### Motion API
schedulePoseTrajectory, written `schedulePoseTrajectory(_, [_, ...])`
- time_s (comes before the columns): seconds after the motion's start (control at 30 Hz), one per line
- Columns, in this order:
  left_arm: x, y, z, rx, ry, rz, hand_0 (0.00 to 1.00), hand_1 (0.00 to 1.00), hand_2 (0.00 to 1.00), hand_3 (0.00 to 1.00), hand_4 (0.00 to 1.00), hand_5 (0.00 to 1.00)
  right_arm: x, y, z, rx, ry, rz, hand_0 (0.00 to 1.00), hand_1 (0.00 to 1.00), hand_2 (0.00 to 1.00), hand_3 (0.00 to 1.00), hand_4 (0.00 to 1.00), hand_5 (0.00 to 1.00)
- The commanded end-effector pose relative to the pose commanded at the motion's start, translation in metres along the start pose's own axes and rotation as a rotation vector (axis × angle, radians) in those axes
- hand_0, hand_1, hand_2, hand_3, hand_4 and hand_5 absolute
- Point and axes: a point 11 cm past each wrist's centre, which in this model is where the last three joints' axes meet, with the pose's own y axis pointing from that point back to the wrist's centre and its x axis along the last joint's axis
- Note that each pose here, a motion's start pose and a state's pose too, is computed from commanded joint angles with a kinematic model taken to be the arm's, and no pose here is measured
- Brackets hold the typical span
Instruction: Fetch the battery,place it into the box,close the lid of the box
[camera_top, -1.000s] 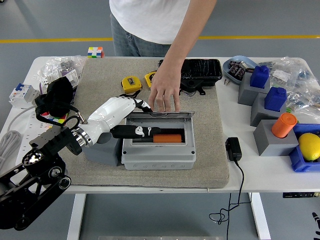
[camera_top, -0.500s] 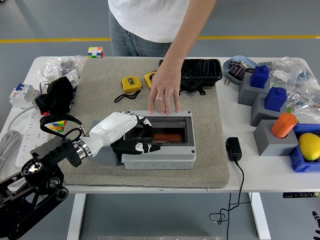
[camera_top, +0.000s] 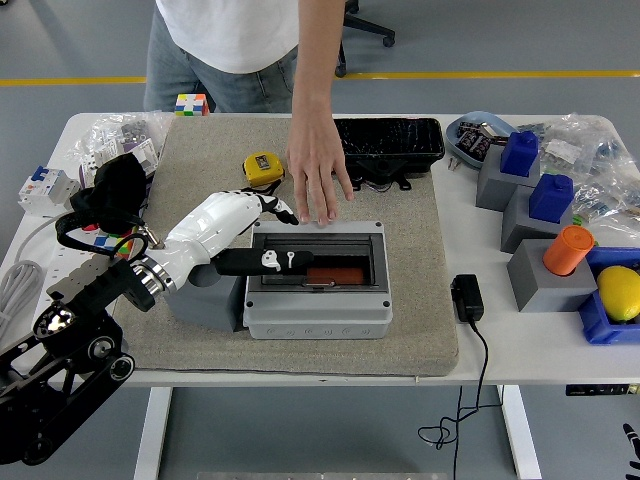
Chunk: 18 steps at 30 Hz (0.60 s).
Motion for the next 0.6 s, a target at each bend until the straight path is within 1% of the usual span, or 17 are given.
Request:
schedulePoseTrajectory(0.03, [0.004, 0.0, -0.001, 0.005, 0.003, 0.015, 0.728, 0.722, 0.666, 0.63, 0.998, 0.998, 0.0, 0.0, 0.0, 0.0, 0.001, 0.0, 0.827, 0.795, 0.777, 0.817, 0.998, 0.981])
schedulePoseTrajectory(0.1, [0.017, -0.002, -0.004, 0.014, 0.03, 0.079, 0.728, 0.722, 0.666, 0.63, 0.998, 0.998, 0.0, 0.0, 0.001, -0.003, 0.001, 0.0, 0.827, 0.795, 0.777, 0.817, 0.998, 0.981])
schedulePoseTrajectory(0.13, [0.025, -0.002, -0.006, 0.017, 0.059, 0.119, 0.728, 0.722, 0.666, 0.63, 0.998, 0.998, -0.001, 0.0, 0.001, -0.004, 0.002, 0.0, 0.827, 0.795, 0.777, 0.817, 0.998, 0.981])
schedulePoseTrajectory(0.17, [0.032, -0.002, -0.007, 0.017, 0.085, 0.148, 0.74, 0.744, 0.69, 0.657, 0.998, 0.998, -0.001, 0.0, 0.002, -0.005, 0.003, -0.001, 0.827, 0.795, 0.776, 0.817, 0.998, 0.981])
schedulePoseTrajectory(0.23, [0.049, 0.0, -0.01, 0.006, 0.164, 0.227, 0.74, 0.744, 0.69, 0.657, 0.998, 0.998, -0.003, 0.0, 0.003, -0.007, 0.007, -0.005, 0.827, 0.795, 0.776, 0.817, 0.998, 0.981])
schedulePoseTrajectory(0.3, [0.061, 0.002, -0.014, -0.006, 0.231, 0.286, 0.74, 0.744, 0.69, 0.657, 0.998, 0.998, -0.004, 0.001, 0.004, -0.008, 0.01, -0.007, 0.827, 0.795, 0.776, 0.817, 0.998, 0.981])
schedulePoseTrajectory(0.33, [0.069, 0.004, -0.017, -0.013, 0.275, 0.325, 0.74, 0.744, 0.69, 0.657, 0.998, 0.998, -0.005, 0.001, 0.004, -0.009, 0.011, -0.009, 0.827, 0.795, 0.776, 0.817, 0.998, 0.981])
schedulePoseTrajectory(0.37, [0.075, 0.006, -0.02, -0.018, 0.311, 0.358, 0.76, 0.774, 0.729, 0.697, 0.998, 0.998, -0.006, 0.001, 0.004, -0.009, 0.012, -0.01, 0.827, 0.795, 0.777, 0.817, 0.998, 0.981])
schedulePoseTrajectory(0.47, [0.093, 0.017, -0.031, -0.027, 0.418, 0.462, 0.76, 0.774, 0.729, 0.697, 0.998, 0.998, -0.009, 0.001, 0.004, -0.009, 0.015, -0.014, 0.827, 0.795, 0.777, 0.817, 0.998, 0.981])
schedulePoseTrajectory(0.53, [0.102, 0.025, -0.039, -0.028, 0.481, 0.511, 0.76, 0.774, 0.729, 0.697, 0.998, 0.998, -0.011, 0.001, 0.004, -0.01, 0.016, -0.017, 0.827, 0.795, 0.777, 0.817, 0.998, 0.981])
schedulePoseTrajectory(0.57, [0.105, 0.03, -0.044, -0.029, 0.522, 0.535, 0.775, 0.792, 0.753, 0.709, 0.998, 0.998, -0.012, 0.001, 0.005, -0.01, 0.017, -0.02, 0.828, 0.795, 0.776, 0.817, 0.998, 0.98])
schedulePoseTrajectory(0.6, [0.108, 0.034, -0.049, -0.029, 0.555, 0.554, 0.775, 0.792, 0.753, 0.709, 0.998, 0.998, -0.013, 0.001, 0.005, -0.011, 0.018, -0.021, 0.828, 0.795, 0.776, 0.817, 0.998, 0.98])
